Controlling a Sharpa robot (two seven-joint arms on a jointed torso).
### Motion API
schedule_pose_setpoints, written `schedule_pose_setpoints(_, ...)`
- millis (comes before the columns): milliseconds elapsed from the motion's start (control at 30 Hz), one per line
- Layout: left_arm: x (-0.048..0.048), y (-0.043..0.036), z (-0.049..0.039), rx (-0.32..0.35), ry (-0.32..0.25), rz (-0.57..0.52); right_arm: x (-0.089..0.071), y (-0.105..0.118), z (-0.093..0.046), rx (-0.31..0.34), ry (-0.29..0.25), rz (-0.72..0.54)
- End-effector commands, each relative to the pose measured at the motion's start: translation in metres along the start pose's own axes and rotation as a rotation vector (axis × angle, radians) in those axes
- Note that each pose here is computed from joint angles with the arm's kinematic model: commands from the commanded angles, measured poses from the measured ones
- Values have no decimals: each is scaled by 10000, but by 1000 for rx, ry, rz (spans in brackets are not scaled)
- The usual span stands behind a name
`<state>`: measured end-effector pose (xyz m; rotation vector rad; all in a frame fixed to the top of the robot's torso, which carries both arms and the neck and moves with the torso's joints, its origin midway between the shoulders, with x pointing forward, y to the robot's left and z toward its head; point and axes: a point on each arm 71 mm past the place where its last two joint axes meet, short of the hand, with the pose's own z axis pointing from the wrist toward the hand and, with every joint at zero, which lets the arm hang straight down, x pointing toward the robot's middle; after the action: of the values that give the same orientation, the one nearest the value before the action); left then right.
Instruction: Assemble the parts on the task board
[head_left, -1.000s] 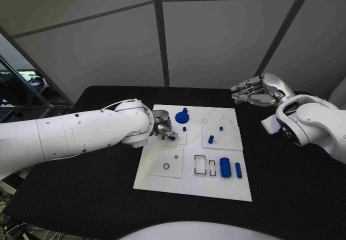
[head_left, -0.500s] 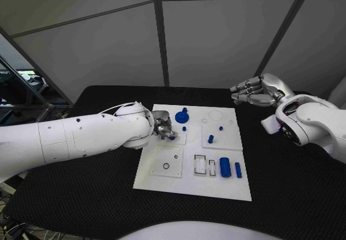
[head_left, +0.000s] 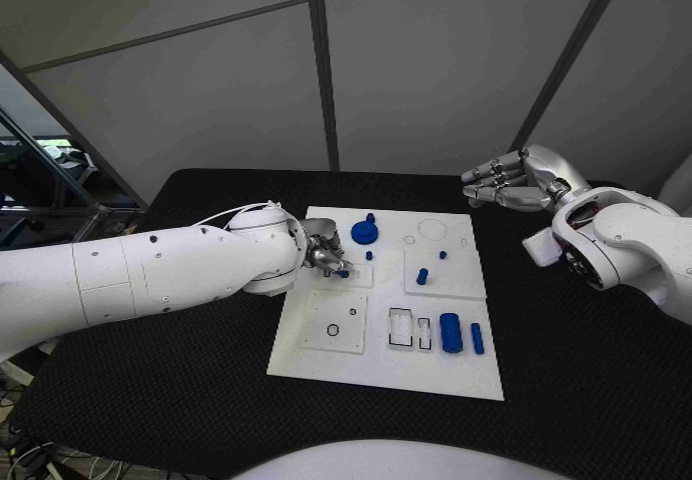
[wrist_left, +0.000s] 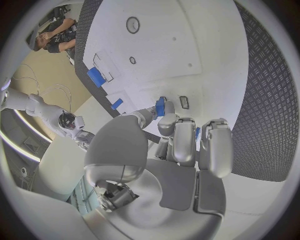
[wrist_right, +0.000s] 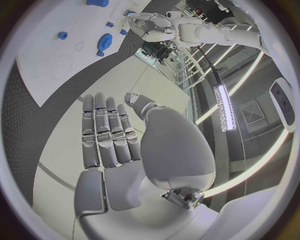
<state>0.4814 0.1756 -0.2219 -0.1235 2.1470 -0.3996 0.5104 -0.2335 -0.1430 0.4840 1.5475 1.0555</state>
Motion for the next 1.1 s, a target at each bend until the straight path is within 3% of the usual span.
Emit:
schedule_pose_setpoints(33, -10, 4, 9, -9, -2, 15, 5, 19, 6, -10, 11, 8)
schedule_pose_setpoints(667, 14, -49, 40, -5, 21, 31, 23, 25, 14, -12, 21, 10)
schedule_pose_setpoints(1100, 35, -30, 38, -11, 58, 64, 35, 23, 23, -11, 33, 12)
